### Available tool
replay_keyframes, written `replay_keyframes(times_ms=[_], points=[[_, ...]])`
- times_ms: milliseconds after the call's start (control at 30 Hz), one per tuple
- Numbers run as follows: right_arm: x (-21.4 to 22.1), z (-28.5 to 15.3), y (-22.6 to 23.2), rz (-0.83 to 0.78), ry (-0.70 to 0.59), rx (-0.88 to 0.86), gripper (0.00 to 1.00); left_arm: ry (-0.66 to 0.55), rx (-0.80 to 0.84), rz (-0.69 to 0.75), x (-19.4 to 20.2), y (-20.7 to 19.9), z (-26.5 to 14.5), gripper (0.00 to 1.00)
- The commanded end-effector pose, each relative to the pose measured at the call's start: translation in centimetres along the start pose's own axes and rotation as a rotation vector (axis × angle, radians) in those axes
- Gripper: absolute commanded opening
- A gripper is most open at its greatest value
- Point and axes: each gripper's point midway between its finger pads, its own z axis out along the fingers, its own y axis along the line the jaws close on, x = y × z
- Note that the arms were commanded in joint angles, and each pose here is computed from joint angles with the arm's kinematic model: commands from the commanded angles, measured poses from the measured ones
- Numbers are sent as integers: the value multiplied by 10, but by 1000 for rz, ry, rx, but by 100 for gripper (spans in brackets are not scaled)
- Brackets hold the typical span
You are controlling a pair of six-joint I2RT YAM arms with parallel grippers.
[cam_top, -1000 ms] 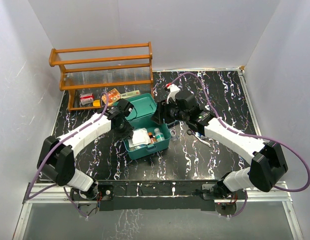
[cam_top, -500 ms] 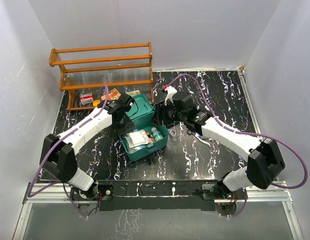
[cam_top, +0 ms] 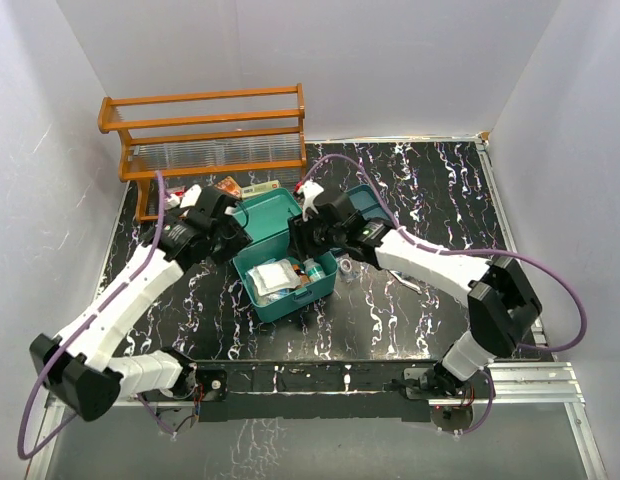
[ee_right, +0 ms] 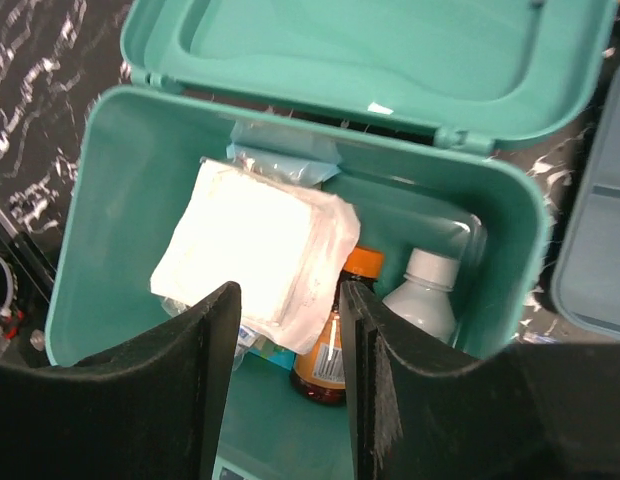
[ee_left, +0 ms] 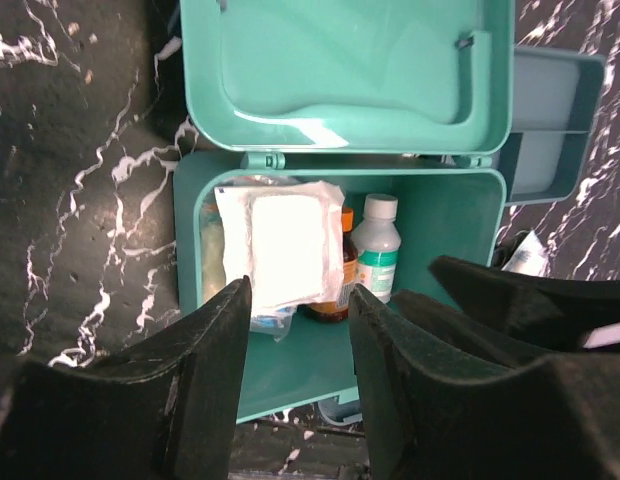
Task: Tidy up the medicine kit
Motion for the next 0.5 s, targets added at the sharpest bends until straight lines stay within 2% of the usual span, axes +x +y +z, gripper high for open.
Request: replay_keyframes(times_ms=[0, 200, 300, 467], points=[[3, 12, 18, -100, 33, -14, 41, -78, -23, 29, -9, 21, -2, 43], [32, 34, 40, -152, 146, -81, 38, 23, 42, 95, 30, 45, 14, 41], [46, 44, 50, -169, 198, -107, 37, 77, 176, 127, 50, 37, 17, 39], [64, 59, 50, -182, 247, -86, 37, 93, 242, 174, 57, 35, 19, 33]])
